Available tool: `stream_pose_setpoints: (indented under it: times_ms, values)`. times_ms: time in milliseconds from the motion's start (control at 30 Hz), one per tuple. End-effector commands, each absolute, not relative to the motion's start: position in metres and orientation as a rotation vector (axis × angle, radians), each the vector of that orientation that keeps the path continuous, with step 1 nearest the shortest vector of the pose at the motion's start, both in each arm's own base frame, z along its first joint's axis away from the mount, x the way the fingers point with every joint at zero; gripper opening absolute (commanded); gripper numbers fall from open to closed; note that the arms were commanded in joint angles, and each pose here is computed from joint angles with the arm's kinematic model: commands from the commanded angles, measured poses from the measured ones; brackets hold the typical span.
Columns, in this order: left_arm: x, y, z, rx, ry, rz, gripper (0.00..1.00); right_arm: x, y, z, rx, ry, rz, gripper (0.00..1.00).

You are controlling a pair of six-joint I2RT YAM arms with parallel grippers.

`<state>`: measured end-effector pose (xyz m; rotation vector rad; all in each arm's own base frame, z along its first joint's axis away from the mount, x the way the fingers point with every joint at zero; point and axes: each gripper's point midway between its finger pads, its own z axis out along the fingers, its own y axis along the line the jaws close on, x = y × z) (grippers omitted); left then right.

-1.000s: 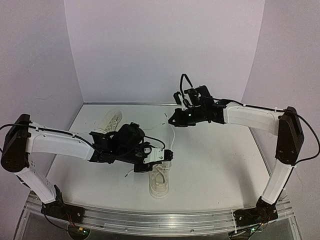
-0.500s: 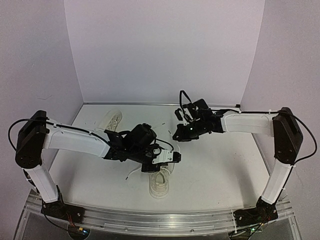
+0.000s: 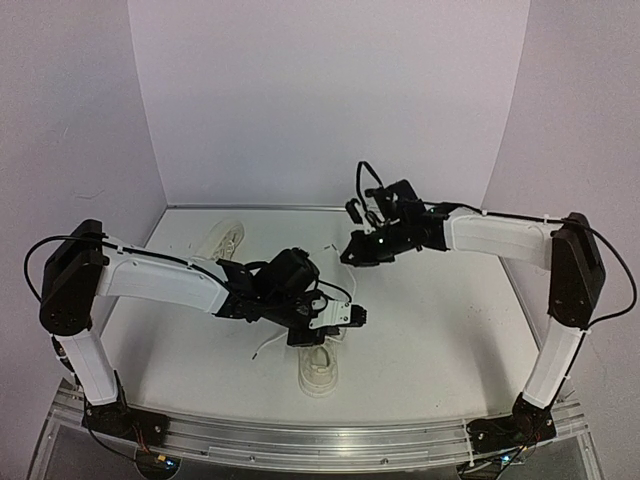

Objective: Tie the shoes

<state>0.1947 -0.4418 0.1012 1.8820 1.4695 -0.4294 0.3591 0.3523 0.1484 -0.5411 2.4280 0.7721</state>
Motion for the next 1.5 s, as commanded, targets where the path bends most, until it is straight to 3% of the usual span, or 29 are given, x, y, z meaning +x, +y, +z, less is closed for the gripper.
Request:
stream_pose_setpoints:
  times_ms: [0, 400, 700, 867, 1100, 1267, 1367, 1467]
  values:
    - [0.190, -0.452, 0.127, 1.874, 1.364, -0.448, 0.00, 0.379, 0.402, 0.218, -0.654, 2.249, 0.938, 0.00]
    - [0.179, -0.457, 0.113, 1.974, 1.304, -0.353, 0.00, 0.314, 0.510, 0.233, -0.940, 2.189, 1.070, 0.00]
    - [0.175, -0.459, 0.106, 2.000, 1.301, -0.330, 0.00, 0.267, 0.547, 0.226, -1.103, 2.193, 1.170, 0.02]
    - [0.172, -0.458, 0.101, 2.018, 1.295, -0.318, 0.00, 0.250, 0.548, 0.217, -1.153, 2.230, 1.209, 0.10]
    - [0.172, -0.459, 0.102, 2.011, 1.304, -0.316, 0.00, 0.244, 0.541, 0.222, -1.182, 2.216, 1.212, 0.31]
    - [0.170, -0.460, 0.106, 1.994, 1.329, -0.351, 0.00, 0.259, 0.521, 0.268, -1.132, 2.108, 1.120, 0.47]
    - [0.169, -0.461, 0.114, 1.955, 1.353, -0.404, 0.00, 0.280, 0.483, 0.304, -1.048, 2.044, 1.020, 0.59]
    - [0.173, -0.461, 0.122, 1.912, 1.413, -0.492, 0.00, 0.290, 0.441, 0.331, -0.957, 1.999, 0.937, 0.64]
